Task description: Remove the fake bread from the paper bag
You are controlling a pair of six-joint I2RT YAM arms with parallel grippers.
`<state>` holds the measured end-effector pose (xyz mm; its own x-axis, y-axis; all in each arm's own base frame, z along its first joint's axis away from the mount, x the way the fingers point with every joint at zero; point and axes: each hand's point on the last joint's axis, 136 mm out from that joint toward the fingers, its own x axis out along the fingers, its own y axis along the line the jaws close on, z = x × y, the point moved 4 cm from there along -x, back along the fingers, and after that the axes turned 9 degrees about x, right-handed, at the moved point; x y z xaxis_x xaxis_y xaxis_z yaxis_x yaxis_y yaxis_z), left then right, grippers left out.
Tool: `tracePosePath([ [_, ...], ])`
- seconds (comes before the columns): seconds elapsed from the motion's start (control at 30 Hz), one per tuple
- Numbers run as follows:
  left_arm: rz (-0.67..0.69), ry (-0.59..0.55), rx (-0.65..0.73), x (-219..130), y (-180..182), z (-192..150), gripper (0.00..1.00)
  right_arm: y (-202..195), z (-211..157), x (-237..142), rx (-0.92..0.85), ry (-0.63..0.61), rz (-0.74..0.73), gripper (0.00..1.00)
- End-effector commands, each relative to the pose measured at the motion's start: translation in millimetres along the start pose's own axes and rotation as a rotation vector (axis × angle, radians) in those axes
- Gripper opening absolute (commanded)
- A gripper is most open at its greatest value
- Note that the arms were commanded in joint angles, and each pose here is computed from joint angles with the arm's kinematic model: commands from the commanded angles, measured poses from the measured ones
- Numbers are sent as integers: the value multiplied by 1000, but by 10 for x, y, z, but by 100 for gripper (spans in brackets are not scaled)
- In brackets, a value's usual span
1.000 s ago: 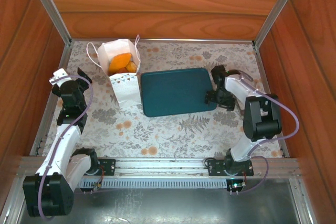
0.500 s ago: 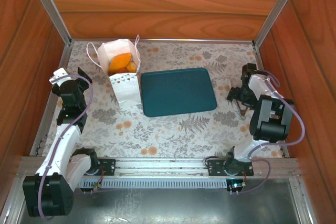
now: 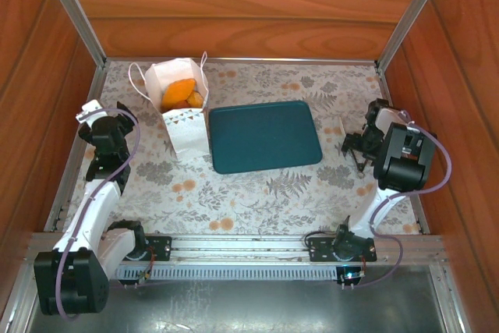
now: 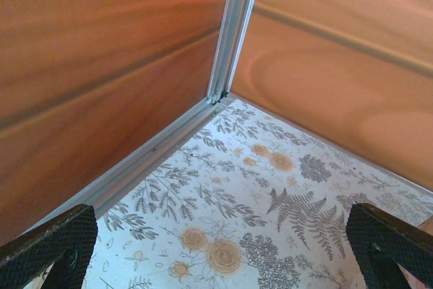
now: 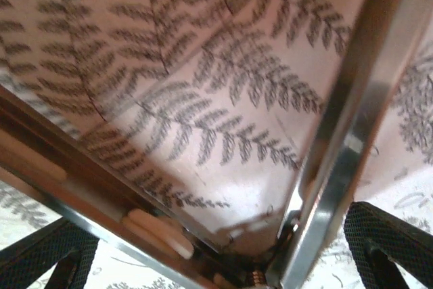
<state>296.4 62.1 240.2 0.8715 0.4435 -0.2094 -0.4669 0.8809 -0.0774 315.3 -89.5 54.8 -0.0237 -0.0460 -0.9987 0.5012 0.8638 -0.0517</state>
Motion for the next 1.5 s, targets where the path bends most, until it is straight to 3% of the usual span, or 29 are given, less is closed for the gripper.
tracePosePath([
  [0.0,4,-25,-6,2,-5,146,100,35,152,66,-17,-16,29,96],
  [0.13,-2,-28,-7,7,-17,168,100,80,260,127,-19,-21,54,91],
  [0.43,-17,-26,-12,20,-49,191,100,191,391,130,-25,-63,117,54],
  [0.77,-45,-23,-21,64,-117,248,100,579,661,7,-106,-174,158,47],
  [1.07,-44,-43,-22,13,-95,292,100,693,743,191,-92,-124,160,48],
  [1.17,-40,-53,-20,-12,-79,314,100,692,741,167,-91,-129,159,54],
  [1.3,-39,-59,-23,-34,-70,326,100,669,697,200,-95,-104,145,50],
  [1.47,-43,-64,-25,-48,-70,345,100,691,687,152,-107,-126,167,20],
])
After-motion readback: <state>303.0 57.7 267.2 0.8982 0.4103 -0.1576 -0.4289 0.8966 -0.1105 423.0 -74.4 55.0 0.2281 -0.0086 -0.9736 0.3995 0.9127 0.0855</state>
